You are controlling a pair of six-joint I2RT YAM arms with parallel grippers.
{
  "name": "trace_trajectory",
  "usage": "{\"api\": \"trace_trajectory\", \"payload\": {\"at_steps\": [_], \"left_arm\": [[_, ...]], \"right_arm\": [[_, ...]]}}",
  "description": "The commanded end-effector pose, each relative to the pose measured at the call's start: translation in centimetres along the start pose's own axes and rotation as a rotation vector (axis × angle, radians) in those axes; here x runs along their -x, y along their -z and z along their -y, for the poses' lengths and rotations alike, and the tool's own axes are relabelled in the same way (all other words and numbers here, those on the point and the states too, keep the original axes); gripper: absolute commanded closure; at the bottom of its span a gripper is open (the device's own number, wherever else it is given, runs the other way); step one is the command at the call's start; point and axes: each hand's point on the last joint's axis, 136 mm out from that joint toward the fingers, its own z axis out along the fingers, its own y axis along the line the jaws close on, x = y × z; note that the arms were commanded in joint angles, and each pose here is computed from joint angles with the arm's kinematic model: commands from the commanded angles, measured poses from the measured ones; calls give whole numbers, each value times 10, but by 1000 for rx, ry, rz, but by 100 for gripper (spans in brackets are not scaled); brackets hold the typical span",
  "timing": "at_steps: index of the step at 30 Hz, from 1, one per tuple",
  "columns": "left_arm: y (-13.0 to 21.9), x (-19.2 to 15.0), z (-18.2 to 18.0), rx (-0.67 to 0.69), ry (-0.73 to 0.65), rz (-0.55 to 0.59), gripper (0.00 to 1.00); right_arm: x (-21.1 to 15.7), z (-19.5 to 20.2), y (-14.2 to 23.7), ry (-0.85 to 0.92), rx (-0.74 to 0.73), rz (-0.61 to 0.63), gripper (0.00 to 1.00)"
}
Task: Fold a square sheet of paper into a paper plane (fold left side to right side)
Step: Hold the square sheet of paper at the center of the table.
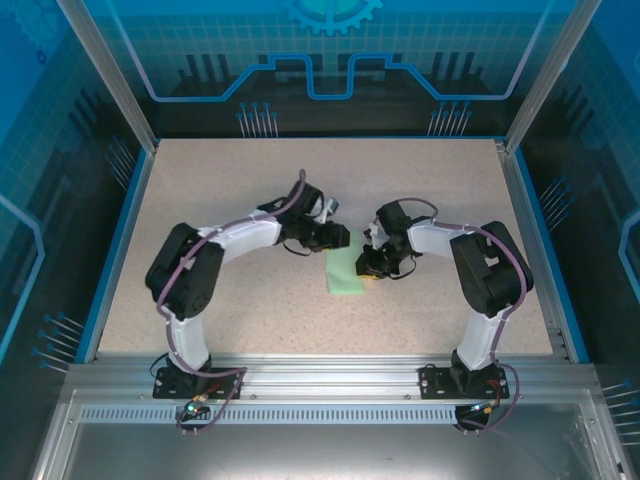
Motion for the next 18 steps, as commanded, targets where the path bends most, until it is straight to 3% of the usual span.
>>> {"api": "trace_trajectory", "payload": {"at_steps": [1, 6, 10, 14, 18], "left_arm": [[-19, 2, -9, 2, 37, -15, 55], [-31, -4, -25, 56, 43, -44, 56], [-35, -10, -33, 71, 50, -55, 56], [-37, -16, -34, 74, 50, -65, 56], [-37, -17, -33, 75, 44, -66, 56]], "right_arm": [[-36, 33, -28, -50, -115, -109, 83], [-26, 13, -18, -17, -34, -51, 83], [-9, -10, 12, 28, 37, 31, 83], [19, -24, 47, 37, 113, 129, 84], [53, -32, 59, 25, 173, 178, 86]]}}
